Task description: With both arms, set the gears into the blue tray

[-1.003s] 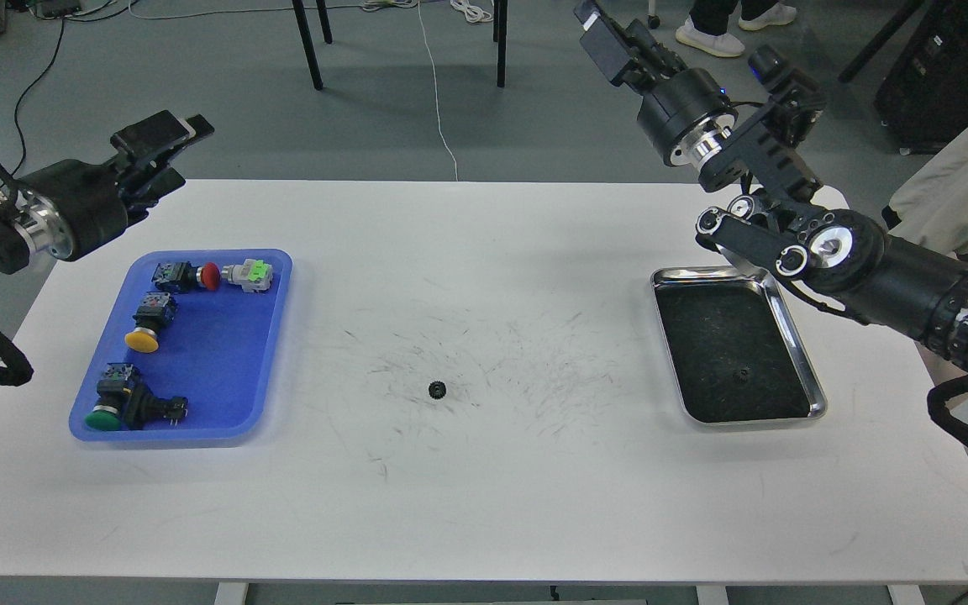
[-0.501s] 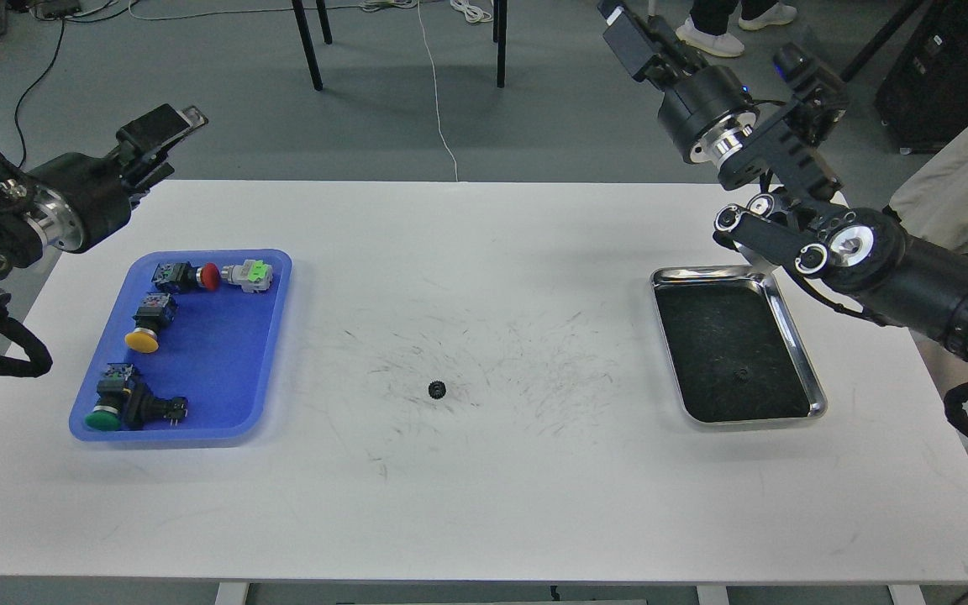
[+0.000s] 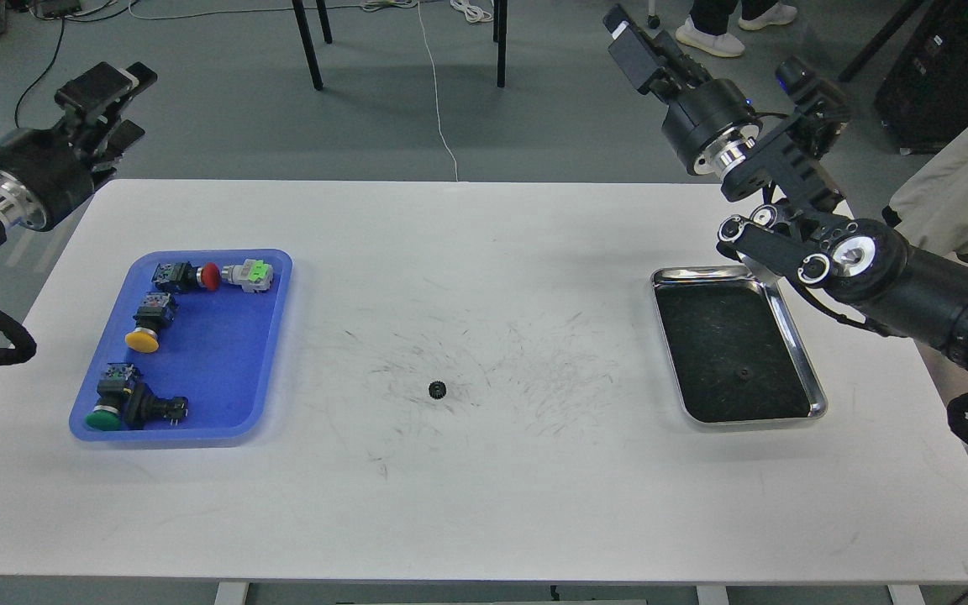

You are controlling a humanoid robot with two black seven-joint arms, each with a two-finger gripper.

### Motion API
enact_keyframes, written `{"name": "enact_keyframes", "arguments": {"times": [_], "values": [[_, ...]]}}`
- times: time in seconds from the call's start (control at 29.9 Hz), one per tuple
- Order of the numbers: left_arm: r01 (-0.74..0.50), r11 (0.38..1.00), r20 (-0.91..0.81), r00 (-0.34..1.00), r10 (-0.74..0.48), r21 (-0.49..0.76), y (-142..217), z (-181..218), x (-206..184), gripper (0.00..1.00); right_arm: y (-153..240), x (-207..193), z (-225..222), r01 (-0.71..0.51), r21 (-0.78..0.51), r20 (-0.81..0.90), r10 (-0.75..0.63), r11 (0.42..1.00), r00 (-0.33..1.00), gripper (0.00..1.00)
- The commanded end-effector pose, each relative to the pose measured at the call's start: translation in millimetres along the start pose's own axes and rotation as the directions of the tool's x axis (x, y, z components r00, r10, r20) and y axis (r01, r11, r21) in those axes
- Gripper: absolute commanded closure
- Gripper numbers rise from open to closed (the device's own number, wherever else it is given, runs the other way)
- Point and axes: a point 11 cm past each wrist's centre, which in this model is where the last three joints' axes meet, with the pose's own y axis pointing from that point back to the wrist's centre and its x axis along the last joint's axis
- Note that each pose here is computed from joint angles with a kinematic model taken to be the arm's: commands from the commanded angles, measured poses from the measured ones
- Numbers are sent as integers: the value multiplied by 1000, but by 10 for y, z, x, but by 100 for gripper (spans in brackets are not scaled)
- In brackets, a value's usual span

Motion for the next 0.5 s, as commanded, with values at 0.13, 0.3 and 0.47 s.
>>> {"name": "enact_keyframes", "arguments": {"times": [0.13,0.3,0.47], "values": [[16,997,-113,993,-24,-69,35,191,409,2,27,-46,7,9,-1,9,-9,1000,1000,8],[-51,997,-144,989,42,-52,-96,51,446,2,33,-68,-3,15,2,11,-15,1000,1000,8],[-117,991,-205,973,103,-58,-113,29,465,2,29,-82,-16,17,4,15,-17,1000,1000,8]]}}
